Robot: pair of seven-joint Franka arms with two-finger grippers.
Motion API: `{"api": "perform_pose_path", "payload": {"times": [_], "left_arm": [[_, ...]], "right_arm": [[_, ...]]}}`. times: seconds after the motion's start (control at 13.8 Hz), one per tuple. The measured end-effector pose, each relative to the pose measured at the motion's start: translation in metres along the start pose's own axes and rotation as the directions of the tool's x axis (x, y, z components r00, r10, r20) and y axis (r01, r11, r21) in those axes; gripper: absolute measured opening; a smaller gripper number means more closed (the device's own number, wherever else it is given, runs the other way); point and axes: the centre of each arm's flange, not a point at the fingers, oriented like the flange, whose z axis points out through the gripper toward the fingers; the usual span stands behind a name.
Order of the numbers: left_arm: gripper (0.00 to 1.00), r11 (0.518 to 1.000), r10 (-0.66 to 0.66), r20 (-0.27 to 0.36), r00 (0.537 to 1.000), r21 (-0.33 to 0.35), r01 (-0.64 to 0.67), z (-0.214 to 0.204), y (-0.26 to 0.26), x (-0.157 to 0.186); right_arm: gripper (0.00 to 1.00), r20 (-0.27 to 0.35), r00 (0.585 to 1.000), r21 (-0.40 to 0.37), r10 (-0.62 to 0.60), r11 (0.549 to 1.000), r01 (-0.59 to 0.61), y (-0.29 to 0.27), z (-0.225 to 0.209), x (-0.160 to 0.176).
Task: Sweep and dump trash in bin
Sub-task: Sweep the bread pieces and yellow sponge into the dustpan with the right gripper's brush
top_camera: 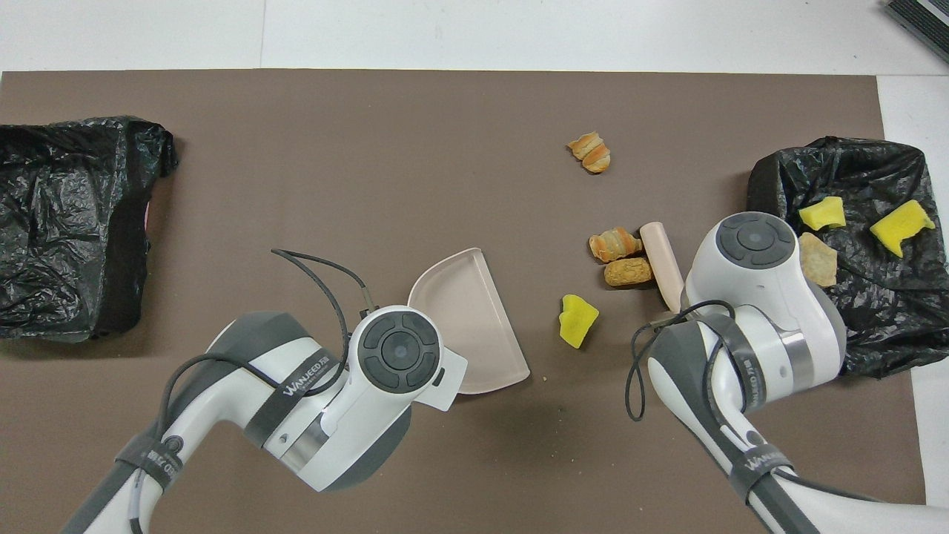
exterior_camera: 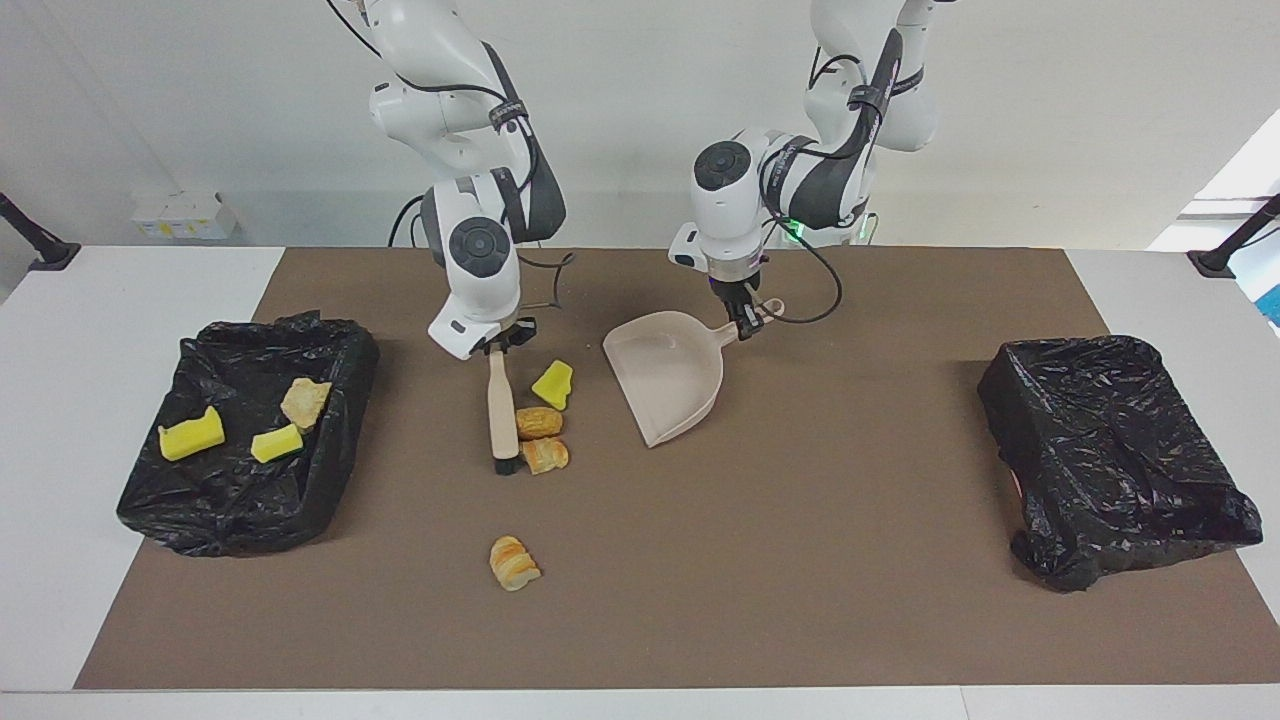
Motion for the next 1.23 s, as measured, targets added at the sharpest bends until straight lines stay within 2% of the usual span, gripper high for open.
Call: {"api": "perform_pose_path", "payload": {"times": [0.29, 0.43, 0.79, 1.01, 1.23], "left_arm": [[0.33, 1.0, 0.0, 0.002, 1.0, -0.001, 0.0, 0.0, 0.001, -0.001], [0.33, 1.0, -0.002, 0.003, 1.0, -0.002, 0.002, 0.0, 0.001, -0.003], [0.33, 1.0, -0.005, 0.003, 1.0, -0.002, 0.005, 0.001, -0.001, -0.004], [0.33, 1.0, -0.007, 0.003, 1.0, -0.002, 0.007, 0.001, -0.002, -0.004], [0.33, 1.0, -0.013, 0.003, 1.0, -0.003, 0.013, 0.001, -0.005, -0.006]], "right_arm": [[0.26, -0.028, 0.995, 0.041, -0.092, 0.995, 0.093, -0.076, -0.004, -0.016], [0.26, -0.039, 0.993, 0.096, -0.107, 0.989, 0.11, -0.11, -0.006, -0.026], [0.26, -0.023, 0.995, 0.179, -0.093, 0.979, 0.095, -0.123, -0.016, -0.028], [0.26, 0.027, 0.996, 0.168, -0.089, 0.982, 0.083, -0.109, -0.04, -0.026], [0.26, 0.015, 0.997, 0.046, -0.079, 0.996, 0.079, -0.069, -0.068, -0.014]]}}
